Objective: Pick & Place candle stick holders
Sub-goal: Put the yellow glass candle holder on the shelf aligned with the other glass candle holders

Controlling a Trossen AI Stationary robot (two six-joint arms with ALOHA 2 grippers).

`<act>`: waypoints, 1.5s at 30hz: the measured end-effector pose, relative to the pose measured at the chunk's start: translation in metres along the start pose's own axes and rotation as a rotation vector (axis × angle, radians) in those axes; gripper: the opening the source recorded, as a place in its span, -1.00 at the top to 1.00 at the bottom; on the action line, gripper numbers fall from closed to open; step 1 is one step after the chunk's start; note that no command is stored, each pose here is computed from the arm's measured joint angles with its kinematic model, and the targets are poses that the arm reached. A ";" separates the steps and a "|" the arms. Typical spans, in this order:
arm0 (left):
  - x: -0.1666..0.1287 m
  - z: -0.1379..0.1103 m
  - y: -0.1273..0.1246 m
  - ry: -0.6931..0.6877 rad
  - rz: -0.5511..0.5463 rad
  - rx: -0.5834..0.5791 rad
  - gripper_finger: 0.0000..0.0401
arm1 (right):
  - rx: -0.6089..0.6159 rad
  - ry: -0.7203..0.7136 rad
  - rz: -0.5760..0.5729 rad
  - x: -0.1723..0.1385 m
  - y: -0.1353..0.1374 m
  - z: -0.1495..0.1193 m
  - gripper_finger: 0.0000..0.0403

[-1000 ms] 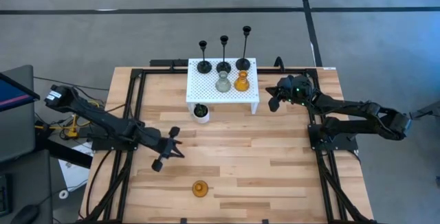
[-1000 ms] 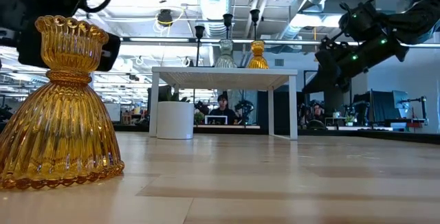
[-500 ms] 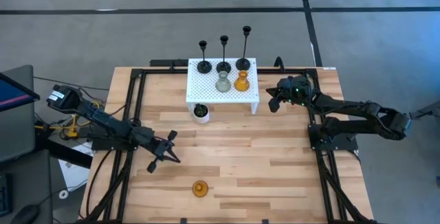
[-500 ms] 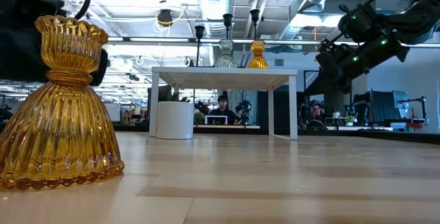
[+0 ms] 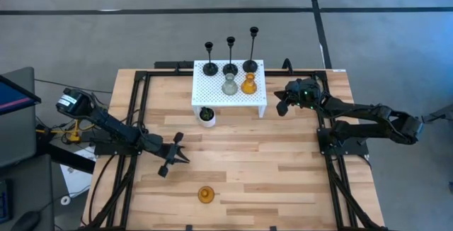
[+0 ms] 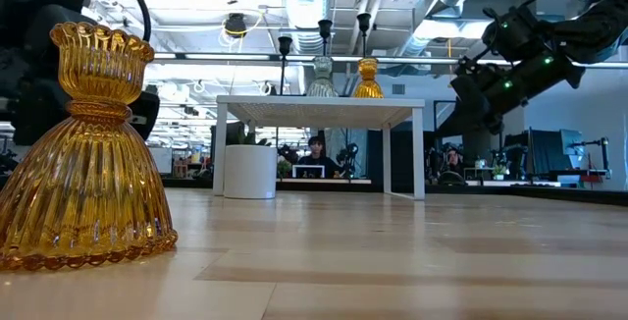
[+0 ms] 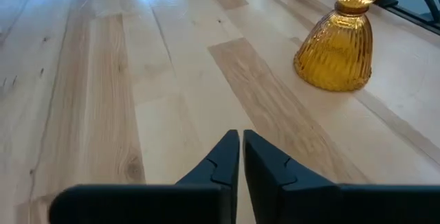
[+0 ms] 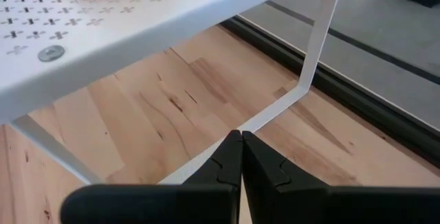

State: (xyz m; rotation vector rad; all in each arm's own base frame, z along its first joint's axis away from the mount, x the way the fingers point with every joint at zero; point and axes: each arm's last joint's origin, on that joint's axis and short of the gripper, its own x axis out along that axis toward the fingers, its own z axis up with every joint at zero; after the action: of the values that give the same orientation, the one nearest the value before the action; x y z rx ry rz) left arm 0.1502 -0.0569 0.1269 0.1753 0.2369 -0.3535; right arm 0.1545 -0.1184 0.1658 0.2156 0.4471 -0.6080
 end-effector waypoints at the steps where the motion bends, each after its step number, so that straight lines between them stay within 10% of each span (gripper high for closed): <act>1: 0.000 0.000 0.000 -0.001 0.000 0.000 0.88 | 0.000 0.003 0.000 0.000 0.000 0.000 1.00; 34: 0.004 0.019 0.000 -0.117 -0.066 0.001 -0.29 | 0.009 0.020 -0.002 0.000 0.000 -0.002 1.00; 45: 0.013 0.010 -0.002 -0.062 -0.104 -0.002 -0.34 | 0.018 0.020 -0.002 0.000 0.000 -0.002 1.00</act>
State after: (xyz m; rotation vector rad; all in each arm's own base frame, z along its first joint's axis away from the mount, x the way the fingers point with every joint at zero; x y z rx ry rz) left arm 0.1636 -0.0655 0.1331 0.1502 0.1852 -0.4618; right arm 0.1537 -0.1179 0.1640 0.2387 0.4615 -0.6127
